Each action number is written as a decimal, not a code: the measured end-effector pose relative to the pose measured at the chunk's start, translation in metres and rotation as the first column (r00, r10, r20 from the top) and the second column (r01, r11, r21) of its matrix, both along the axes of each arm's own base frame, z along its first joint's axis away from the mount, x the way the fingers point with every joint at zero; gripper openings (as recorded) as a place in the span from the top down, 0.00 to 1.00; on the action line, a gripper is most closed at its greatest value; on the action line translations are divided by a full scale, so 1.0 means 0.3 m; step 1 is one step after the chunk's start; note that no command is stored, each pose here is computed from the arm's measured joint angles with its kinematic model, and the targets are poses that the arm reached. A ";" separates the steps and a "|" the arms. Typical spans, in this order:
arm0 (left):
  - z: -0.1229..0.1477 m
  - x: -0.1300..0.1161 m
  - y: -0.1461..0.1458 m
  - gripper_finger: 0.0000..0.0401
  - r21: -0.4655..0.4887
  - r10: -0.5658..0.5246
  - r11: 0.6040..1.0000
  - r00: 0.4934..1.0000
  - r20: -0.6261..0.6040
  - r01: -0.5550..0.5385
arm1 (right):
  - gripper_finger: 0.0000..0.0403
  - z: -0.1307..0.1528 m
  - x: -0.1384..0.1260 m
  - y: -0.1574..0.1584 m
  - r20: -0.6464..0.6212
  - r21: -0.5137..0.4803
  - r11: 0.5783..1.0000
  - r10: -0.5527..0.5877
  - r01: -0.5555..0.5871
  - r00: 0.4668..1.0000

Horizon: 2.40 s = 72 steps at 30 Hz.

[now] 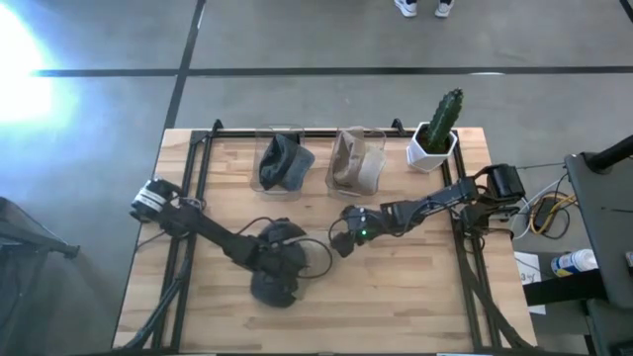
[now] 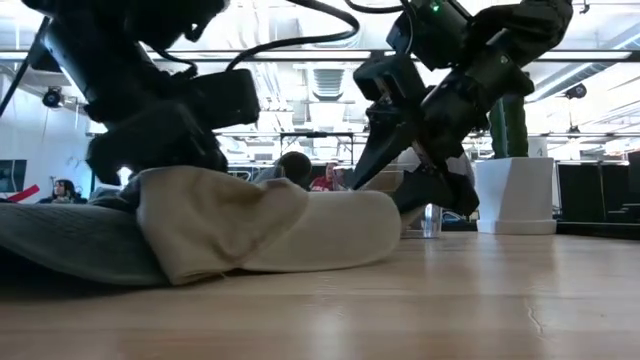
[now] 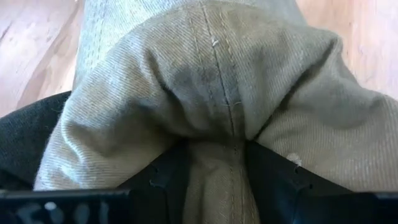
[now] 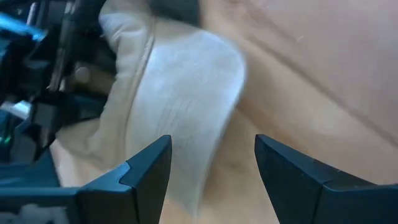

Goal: Pick & Place hat
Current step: Put the brown cap into the right transparent bin

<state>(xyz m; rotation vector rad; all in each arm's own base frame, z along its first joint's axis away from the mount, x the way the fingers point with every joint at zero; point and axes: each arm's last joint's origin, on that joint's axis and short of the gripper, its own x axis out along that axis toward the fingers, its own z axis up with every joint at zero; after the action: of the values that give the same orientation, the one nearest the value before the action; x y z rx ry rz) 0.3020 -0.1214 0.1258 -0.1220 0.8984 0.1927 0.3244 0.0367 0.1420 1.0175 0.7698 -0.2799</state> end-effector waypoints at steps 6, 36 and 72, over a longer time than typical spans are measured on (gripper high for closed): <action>0.010 0.041 0.035 0.61 0.005 0.025 1.000 1.000 0.008 -0.025 | 0.44 0.010 0.006 0.014 0.037 0.082 0.992 0.092 -0.095 0.995; 0.434 -0.133 0.086 0.61 -0.116 0.324 0.942 0.944 0.058 -0.316 | 0.96 0.427 -0.153 -0.039 0.439 -0.140 0.985 -0.027 0.098 0.898; 0.502 -0.177 0.082 0.61 -0.101 0.422 0.906 0.876 0.233 -0.410 | 0.97 0.373 -0.121 -0.490 -0.356 -0.158 0.907 -0.421 0.391 0.834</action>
<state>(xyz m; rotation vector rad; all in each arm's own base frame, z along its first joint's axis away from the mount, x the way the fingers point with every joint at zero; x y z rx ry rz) 0.2490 -0.0968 0.2763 -0.3797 0.6139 0.5472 0.2880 -0.1102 0.2541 1.0595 0.8792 -0.8962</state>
